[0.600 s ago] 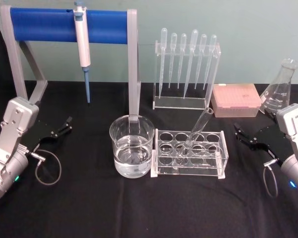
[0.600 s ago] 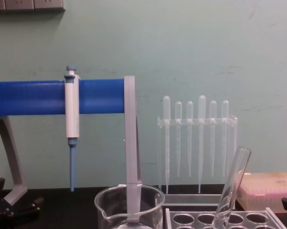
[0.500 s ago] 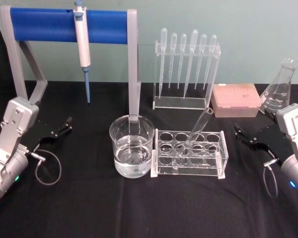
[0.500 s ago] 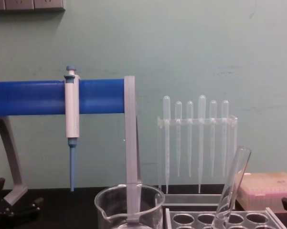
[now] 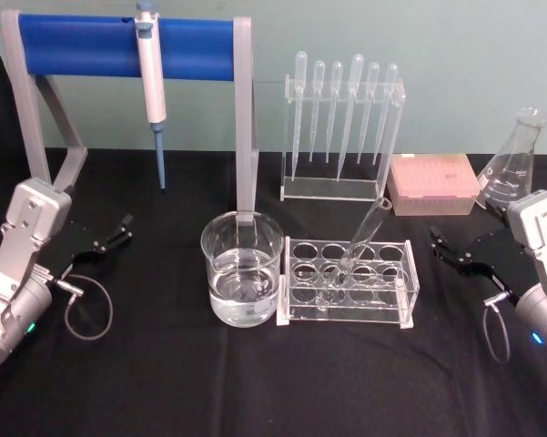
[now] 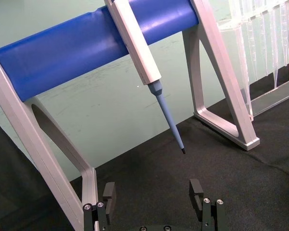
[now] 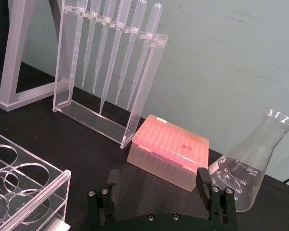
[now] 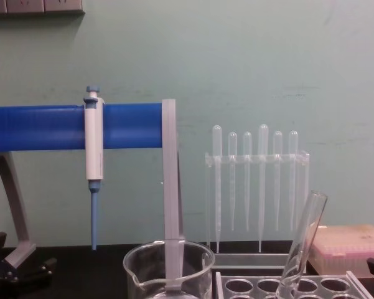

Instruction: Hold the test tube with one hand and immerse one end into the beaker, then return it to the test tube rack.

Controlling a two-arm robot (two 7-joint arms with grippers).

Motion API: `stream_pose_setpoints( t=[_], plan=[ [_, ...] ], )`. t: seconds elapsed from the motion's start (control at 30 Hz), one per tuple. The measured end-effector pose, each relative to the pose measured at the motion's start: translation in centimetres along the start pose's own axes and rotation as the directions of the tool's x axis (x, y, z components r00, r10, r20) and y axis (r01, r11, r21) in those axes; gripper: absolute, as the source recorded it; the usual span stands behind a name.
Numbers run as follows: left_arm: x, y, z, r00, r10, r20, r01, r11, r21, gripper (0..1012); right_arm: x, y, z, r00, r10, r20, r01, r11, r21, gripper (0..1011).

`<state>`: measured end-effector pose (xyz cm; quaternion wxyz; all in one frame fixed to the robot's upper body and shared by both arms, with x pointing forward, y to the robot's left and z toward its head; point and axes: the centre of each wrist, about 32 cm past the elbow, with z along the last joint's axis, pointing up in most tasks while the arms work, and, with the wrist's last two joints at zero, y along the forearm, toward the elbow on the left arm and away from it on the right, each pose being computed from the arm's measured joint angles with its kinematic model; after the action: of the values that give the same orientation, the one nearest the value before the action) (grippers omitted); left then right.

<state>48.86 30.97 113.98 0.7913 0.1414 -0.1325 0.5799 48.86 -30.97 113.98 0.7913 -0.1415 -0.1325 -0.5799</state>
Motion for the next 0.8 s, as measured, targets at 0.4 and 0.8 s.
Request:
stream_pose_setpoints(
  t=[0.4, 0.8],
  plan=[
    [0.0, 0.0, 0.0, 1.0, 0.0, 0.0, 0.0, 1.0, 0.0, 1000, 0.1, 0.0, 0.0, 1.0, 0.0, -0.001, 0.0, 1.0, 0.002, 1004],
    [0.0, 0.0, 0.0, 1.0, 0.0, 0.0, 0.0, 1.0, 0.0, 1000, 2.0, -3.7, 2.6, 0.992, 0.103, -0.069, -0.096, 0.991, 0.095, 1004]
  ],
)
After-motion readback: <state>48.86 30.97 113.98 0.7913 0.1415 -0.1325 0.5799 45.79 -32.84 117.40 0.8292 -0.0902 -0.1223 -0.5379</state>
